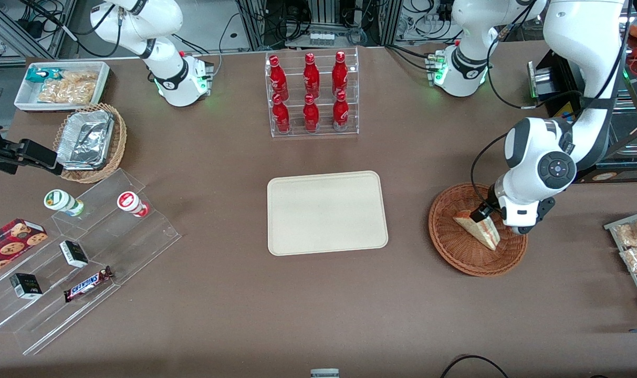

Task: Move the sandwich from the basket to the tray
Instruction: 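Move the open left gripper down over the wrapped sandwich in the basket, then close the left gripper on the wrapped sandwich's edge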

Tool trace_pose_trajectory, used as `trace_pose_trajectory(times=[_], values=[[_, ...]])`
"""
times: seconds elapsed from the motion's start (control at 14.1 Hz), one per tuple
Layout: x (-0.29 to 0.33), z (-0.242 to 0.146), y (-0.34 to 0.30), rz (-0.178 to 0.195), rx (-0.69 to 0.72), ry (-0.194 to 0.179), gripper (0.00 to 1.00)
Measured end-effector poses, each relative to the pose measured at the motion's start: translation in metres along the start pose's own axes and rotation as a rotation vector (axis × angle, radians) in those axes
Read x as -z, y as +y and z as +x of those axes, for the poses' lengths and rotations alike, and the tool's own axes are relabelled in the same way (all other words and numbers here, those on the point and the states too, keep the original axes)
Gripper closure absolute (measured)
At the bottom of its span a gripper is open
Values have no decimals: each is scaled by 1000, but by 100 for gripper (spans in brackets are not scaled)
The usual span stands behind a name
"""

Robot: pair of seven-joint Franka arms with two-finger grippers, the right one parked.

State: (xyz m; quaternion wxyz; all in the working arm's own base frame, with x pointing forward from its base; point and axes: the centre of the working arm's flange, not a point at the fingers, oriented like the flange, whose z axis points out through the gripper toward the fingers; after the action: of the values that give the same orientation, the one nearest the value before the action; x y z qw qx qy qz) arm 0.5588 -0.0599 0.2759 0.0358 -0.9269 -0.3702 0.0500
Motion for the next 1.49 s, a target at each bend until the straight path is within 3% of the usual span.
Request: trace_pose_trajectory(times=[0.85, 1.49], values=[[20, 7, 10, -44, 66, 33, 0], [1, 7, 11, -37, 236, 12, 0]])
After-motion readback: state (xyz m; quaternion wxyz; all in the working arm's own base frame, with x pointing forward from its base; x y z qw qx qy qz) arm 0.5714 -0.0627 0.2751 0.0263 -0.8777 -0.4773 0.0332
